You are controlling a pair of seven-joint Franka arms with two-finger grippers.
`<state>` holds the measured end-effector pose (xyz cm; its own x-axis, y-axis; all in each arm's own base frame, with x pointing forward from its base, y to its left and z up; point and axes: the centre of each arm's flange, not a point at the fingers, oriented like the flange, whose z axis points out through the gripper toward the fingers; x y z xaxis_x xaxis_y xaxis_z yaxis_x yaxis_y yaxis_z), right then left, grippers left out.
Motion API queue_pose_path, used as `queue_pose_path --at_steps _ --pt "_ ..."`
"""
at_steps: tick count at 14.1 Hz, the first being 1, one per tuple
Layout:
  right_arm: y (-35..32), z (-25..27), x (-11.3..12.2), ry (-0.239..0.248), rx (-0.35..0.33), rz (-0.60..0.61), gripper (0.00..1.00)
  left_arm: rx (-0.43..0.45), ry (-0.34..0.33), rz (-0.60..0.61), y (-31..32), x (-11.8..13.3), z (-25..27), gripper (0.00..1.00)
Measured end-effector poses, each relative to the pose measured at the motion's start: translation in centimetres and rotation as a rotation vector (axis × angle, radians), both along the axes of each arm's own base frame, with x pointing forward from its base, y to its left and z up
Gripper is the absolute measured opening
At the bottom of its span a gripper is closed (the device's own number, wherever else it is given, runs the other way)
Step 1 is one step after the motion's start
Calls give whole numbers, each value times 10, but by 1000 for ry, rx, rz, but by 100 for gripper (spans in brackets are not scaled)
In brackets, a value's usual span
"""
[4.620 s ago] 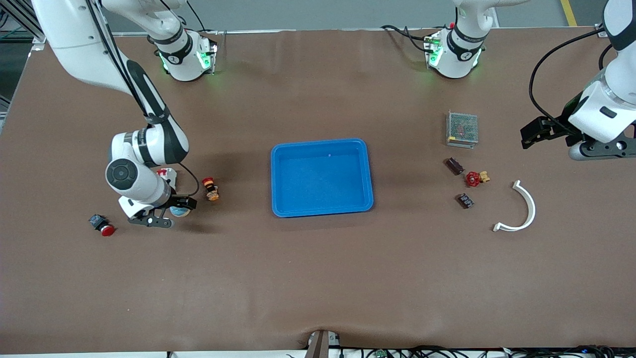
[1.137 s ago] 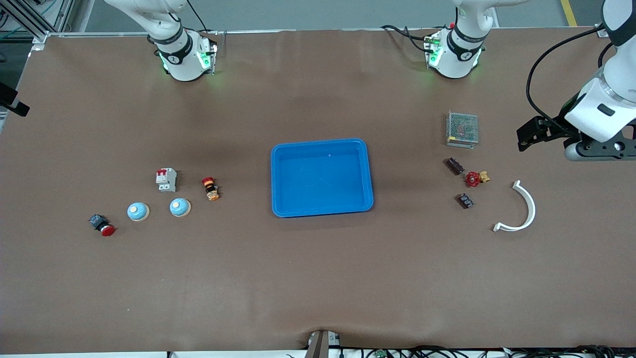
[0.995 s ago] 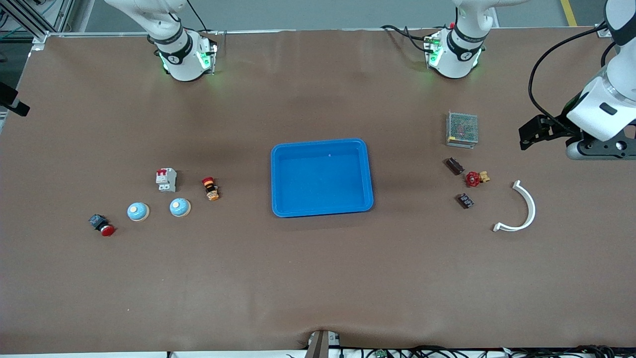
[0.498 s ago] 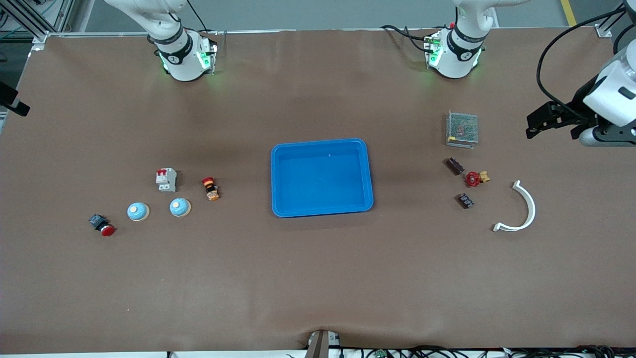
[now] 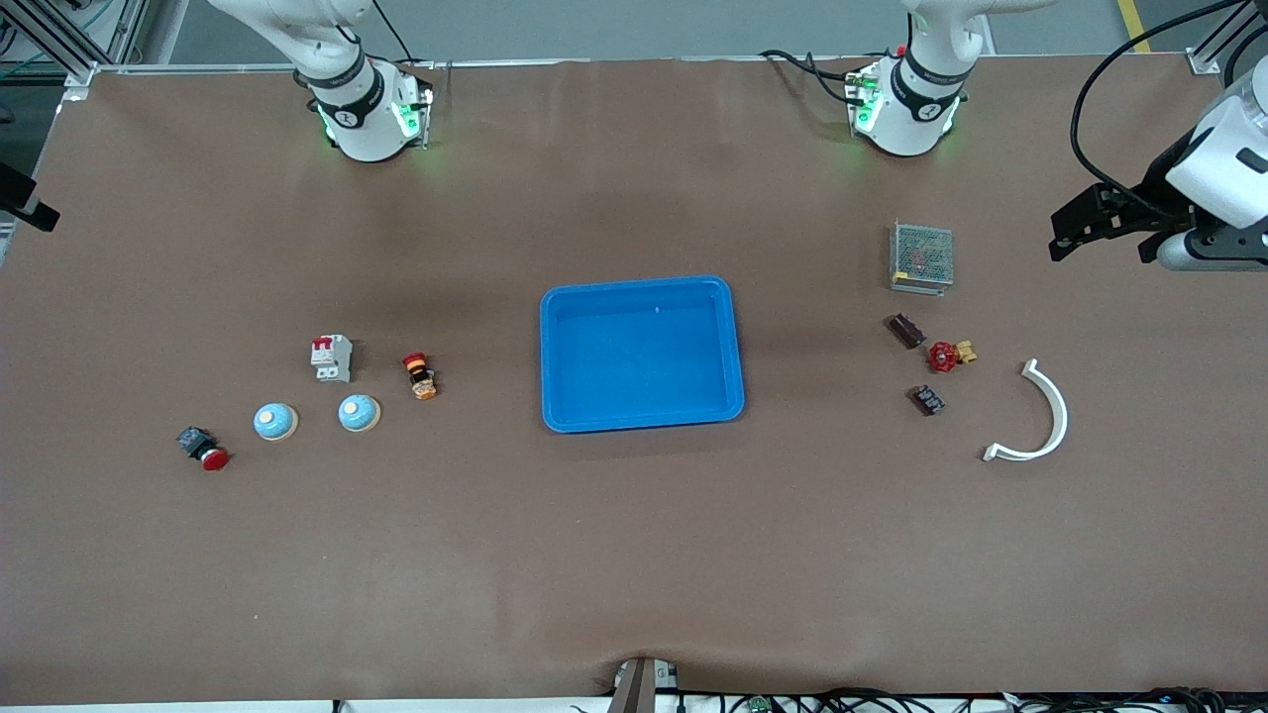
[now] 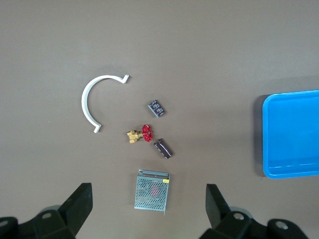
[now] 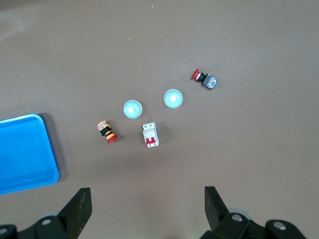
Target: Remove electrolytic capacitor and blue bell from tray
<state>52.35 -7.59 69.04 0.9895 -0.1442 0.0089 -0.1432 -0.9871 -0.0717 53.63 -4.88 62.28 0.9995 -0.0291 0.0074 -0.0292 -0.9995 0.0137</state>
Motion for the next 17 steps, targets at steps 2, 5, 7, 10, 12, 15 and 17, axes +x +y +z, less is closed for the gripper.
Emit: queue_pose_path --at_steps 2,5,7,10,12,15,17 --pt "0 0 0 0 0 2 100 0 -1 0 0 0 1 100" --pt "0 0 0 0 0 6 100 6 2 1 1 -1 3 100" --pt "0 0 0 0 0 6 100 32 8 1 4 -1 2 100" --pt "0 0 0 0 0 6 100 46 18 7 8 -2 2 100" --pt "0 0 0 0 0 6 100 46 11 7 8 -2 5 100" --pt "0 0 0 -1 0 14 100 45 -7 5 8 -2 14 100" --pt "-2 1 -1 -4 -1 23 100 45 -10 3 7 -2 15 100"
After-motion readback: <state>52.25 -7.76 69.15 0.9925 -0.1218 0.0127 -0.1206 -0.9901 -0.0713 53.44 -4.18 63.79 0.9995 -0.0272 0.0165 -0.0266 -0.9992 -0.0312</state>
